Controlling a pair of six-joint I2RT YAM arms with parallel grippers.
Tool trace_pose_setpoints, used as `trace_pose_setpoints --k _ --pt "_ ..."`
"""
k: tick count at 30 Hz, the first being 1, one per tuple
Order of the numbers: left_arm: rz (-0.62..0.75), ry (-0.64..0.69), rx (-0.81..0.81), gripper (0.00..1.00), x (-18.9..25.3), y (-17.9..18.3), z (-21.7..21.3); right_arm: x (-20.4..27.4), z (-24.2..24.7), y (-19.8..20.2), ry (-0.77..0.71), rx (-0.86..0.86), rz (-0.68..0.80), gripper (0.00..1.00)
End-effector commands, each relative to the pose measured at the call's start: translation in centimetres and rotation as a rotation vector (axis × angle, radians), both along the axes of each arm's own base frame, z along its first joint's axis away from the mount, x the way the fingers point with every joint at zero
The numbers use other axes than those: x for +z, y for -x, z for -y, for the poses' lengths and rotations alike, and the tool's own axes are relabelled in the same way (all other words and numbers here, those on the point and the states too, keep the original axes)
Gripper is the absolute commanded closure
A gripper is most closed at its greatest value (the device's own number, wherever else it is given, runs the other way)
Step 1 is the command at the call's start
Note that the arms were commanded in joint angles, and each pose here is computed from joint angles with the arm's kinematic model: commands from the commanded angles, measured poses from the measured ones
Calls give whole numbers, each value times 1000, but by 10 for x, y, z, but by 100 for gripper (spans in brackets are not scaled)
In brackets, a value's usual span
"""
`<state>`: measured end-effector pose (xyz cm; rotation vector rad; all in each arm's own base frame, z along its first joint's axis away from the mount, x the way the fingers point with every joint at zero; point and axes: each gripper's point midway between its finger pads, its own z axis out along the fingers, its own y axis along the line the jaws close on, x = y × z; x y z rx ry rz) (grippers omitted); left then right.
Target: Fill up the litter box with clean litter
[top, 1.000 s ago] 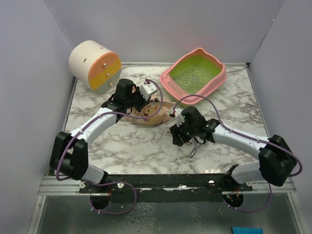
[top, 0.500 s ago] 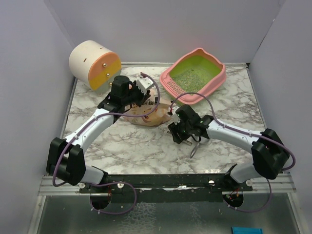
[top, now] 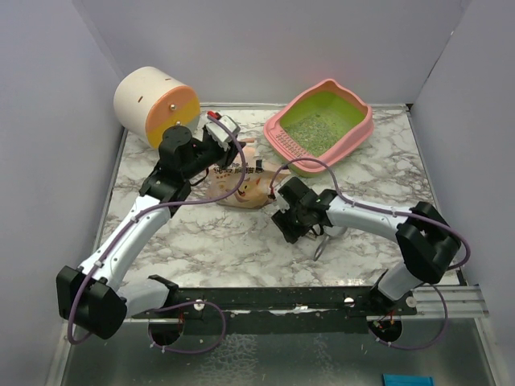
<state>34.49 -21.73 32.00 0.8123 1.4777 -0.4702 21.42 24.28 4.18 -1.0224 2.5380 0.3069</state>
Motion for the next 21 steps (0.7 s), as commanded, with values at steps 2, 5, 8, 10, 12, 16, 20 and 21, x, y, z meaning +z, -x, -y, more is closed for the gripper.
trace_pose_setpoints --k 2,5,8,10,12,16,20,21 --pt "10 18 18 66 8 8 -8 -5 -2 -8 70 1 42 45" --pt "12 7 20 66 6 12 -11 -10 3 -15 110 -26 64 50" --pt "8 -8 20 66 1 15 -12 -8 3 -19 110 -32 88 69" --pt "2 -10 22 66 -2 16 -13 -5 3 -22 108 -38 106 83" --pt "-3 -6 22 66 -3 18 -14 2 4 -26 103 -48 134 88" --pt "-24 4 24 65 -6 19 -13 26 5 -36 76 -85 209 99" --pt "-64 19 4 64 -9 22 -9 59 3 -40 18 -100 264 99" --pt "-76 22 1 63 -10 23 -9 68 2 -41 1 -103 277 99"
